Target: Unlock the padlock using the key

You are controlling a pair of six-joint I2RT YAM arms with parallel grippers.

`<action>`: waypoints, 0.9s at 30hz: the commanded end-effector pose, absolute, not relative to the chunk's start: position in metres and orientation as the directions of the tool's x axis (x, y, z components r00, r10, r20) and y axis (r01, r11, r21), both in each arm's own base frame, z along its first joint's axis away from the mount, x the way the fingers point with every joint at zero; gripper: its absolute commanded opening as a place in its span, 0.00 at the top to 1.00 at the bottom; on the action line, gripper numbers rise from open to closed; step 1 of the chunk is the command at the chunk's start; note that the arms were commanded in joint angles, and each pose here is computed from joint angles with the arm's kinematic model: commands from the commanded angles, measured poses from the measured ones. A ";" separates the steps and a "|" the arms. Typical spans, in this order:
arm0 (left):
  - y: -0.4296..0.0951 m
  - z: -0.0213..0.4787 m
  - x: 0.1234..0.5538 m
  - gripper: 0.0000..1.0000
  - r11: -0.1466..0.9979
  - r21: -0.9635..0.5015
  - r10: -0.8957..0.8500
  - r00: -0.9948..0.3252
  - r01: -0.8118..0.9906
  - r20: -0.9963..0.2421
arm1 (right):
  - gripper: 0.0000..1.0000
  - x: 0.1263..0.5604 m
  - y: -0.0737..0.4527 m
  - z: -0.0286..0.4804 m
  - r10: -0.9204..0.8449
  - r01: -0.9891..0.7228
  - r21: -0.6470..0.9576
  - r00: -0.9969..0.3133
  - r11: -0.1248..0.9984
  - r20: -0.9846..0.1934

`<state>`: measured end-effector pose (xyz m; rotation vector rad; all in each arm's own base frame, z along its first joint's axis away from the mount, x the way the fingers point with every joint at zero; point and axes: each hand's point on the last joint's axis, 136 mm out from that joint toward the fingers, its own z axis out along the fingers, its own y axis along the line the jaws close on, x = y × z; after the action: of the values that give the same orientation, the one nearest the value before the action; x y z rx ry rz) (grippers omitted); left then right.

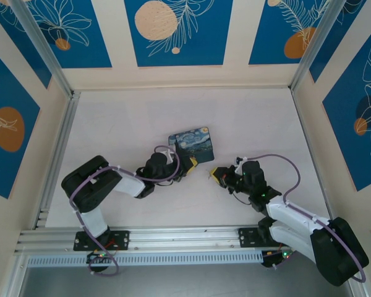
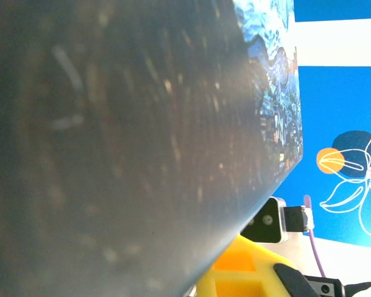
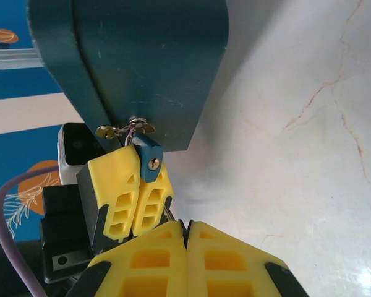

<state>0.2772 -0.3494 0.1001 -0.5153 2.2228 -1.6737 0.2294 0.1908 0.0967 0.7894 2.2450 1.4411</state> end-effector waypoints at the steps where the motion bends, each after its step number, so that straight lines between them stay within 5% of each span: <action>1: -0.353 0.123 0.285 1.00 0.166 -0.984 -0.493 -0.870 -0.066 -0.025 | 1.00 0.237 0.187 0.095 0.681 0.302 0.913 -0.731 0.273 0.038; 27: -0.360 0.120 0.289 1.00 0.137 -0.987 -0.512 -0.859 -0.086 0.004 | 1.00 0.253 0.212 0.102 0.700 0.337 0.914 -0.709 0.227 0.088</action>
<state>0.2821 -0.3526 0.0989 -0.5964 2.1773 -1.7054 0.2425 0.2088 0.0872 0.9657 2.2259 1.4602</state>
